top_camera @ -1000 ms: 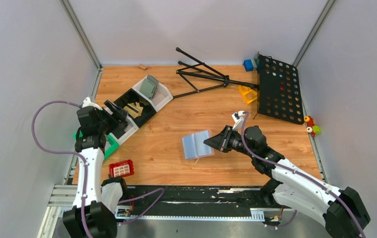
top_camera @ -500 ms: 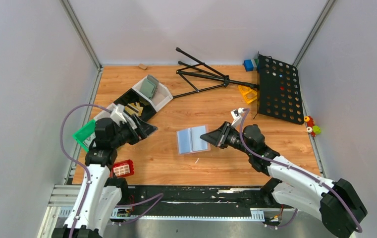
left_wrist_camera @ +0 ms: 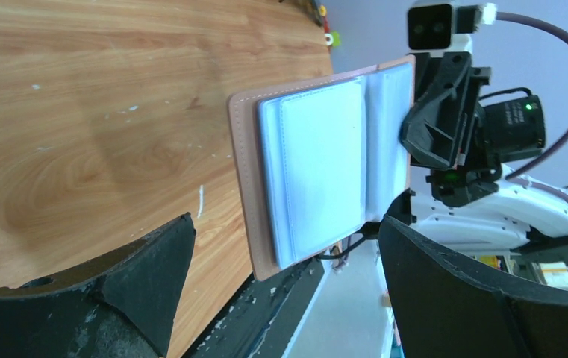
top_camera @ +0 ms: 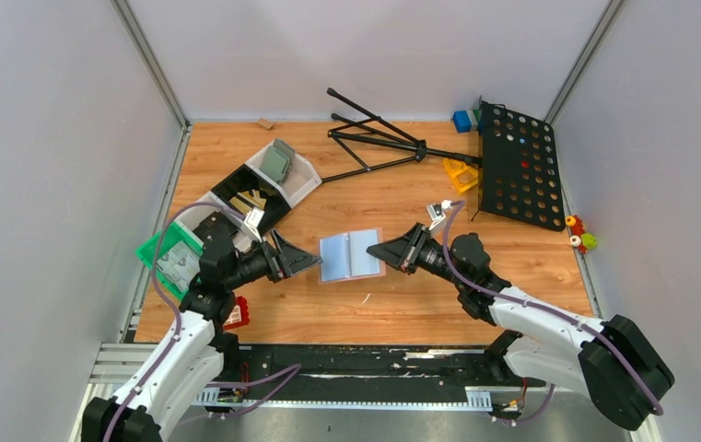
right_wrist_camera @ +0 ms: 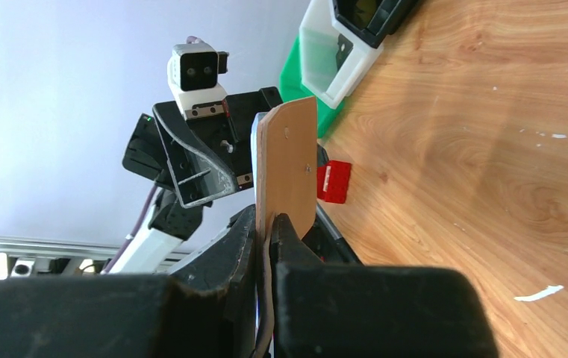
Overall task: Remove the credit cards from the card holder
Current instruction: Remove the credit card from the card holder.
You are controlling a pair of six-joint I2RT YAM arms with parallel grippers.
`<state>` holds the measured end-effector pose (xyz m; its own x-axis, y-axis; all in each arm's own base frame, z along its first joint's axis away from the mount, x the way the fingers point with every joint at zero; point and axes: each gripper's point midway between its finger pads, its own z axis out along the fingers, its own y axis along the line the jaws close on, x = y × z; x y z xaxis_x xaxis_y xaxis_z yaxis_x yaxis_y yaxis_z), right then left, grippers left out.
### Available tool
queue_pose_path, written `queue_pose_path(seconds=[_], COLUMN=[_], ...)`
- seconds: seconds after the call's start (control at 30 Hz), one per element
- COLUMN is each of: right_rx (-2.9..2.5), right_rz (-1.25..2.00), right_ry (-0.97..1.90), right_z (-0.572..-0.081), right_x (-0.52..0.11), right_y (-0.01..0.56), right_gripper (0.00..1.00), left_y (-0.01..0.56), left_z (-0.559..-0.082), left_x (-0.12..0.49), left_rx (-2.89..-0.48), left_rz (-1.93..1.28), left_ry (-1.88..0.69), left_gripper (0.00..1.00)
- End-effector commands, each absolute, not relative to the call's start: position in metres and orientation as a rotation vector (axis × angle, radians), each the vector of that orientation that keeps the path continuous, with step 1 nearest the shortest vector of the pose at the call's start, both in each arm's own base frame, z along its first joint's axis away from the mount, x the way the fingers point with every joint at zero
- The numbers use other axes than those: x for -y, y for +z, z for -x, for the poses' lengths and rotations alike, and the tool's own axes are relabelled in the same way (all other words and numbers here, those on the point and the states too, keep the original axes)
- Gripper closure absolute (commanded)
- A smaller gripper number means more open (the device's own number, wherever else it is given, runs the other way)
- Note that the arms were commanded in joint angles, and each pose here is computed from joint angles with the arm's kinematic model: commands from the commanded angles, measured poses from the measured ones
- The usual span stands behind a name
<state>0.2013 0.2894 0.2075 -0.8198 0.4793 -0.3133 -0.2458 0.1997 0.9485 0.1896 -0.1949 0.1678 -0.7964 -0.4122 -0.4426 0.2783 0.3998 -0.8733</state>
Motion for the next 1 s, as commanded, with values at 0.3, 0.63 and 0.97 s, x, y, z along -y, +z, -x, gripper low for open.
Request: queue_pose_path(seconds=[0.3,0.63,0.97], right_rx=[-1.802,-1.799,-1.914], right_rz=[-0.205,-0.181,-0.124], right_ry=[1.864,1.855,1.684], right_z=[-0.192,-0.188,-0.192], right_x=[-0.294,-0.292,-0.29], right_y=[0.239,0.241,0.22], right_gripper=[1.0,1.0,1.0], left_y=[0.198,0.202,0.208], left_z=[-0.179,-0.172,-0.171], left_x=[0.215,0.224,0.225], left_rx=[-1.892,-1.889,-1.83], left_rz=[0.046,0.041,0.051], left_ry=[-1.604,-1.682,-1.728], left_gripper=[0.03,0.12,0.54])
